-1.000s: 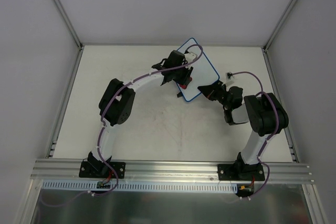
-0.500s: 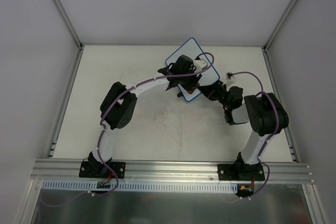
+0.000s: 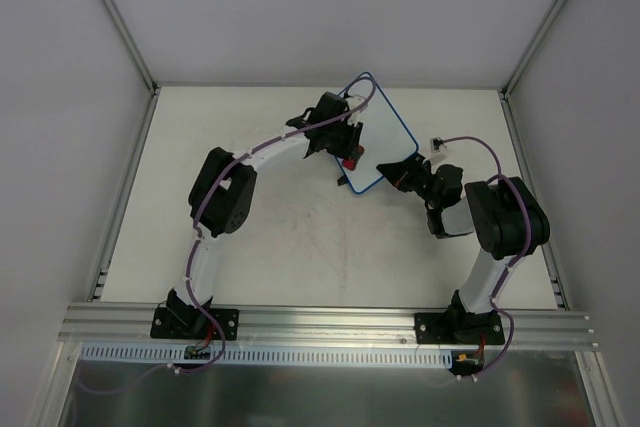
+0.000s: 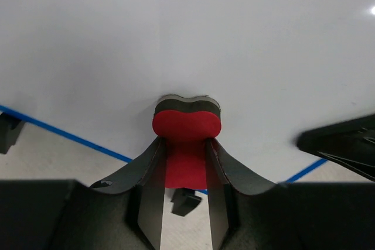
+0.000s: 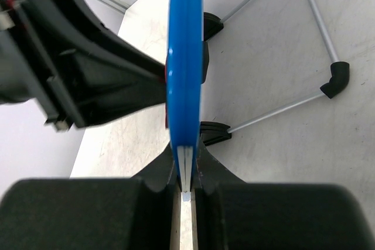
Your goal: Erase the whiteboard
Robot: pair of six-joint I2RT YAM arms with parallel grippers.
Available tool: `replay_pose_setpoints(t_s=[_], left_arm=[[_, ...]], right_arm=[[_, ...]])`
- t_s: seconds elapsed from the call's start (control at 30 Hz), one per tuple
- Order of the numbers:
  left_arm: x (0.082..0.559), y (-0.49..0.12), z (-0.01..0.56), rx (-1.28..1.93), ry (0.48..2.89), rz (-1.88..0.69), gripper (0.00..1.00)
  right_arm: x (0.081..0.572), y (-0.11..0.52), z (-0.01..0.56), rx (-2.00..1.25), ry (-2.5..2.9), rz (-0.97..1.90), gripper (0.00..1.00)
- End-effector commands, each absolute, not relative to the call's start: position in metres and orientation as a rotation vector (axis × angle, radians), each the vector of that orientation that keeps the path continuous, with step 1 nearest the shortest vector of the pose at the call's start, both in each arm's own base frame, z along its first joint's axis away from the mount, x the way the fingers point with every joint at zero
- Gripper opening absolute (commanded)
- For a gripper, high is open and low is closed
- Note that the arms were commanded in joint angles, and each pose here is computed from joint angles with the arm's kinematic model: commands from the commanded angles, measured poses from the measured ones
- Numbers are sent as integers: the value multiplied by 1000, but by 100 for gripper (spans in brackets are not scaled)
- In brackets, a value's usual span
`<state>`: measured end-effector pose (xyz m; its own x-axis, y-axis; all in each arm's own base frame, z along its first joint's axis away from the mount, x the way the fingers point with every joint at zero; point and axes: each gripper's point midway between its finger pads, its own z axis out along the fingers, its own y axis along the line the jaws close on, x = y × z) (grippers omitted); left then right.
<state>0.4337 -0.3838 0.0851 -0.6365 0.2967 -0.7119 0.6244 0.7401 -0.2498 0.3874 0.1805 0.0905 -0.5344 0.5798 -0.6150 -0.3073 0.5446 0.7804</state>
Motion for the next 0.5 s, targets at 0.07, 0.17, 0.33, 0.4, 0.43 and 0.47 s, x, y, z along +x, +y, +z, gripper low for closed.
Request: replay_pose_setpoints(t_s=[0.07, 0.17, 0.33, 0.4, 0.43, 0.47], left_arm=[[451, -342, 31, 452, 2463, -576, 0], [449, -334, 24, 384, 2510, -575, 0], [449, -318, 6, 214, 2590, -577, 0], [445, -316, 4, 199, 2604, -575, 0], [445, -313, 4, 187, 2604, -553, 0], [445, -311, 4, 177, 2606, -543, 0]], right_arm=[[387, 191, 141, 55, 1598, 1180, 0], [387, 191, 142, 53, 1597, 1181, 0], [388, 191, 142, 54, 1596, 1182, 0], [388, 191, 141, 56, 1597, 1181, 0], [388, 191, 142, 56, 1595, 1180, 0], [388, 191, 141, 58, 1598, 1180, 0]])
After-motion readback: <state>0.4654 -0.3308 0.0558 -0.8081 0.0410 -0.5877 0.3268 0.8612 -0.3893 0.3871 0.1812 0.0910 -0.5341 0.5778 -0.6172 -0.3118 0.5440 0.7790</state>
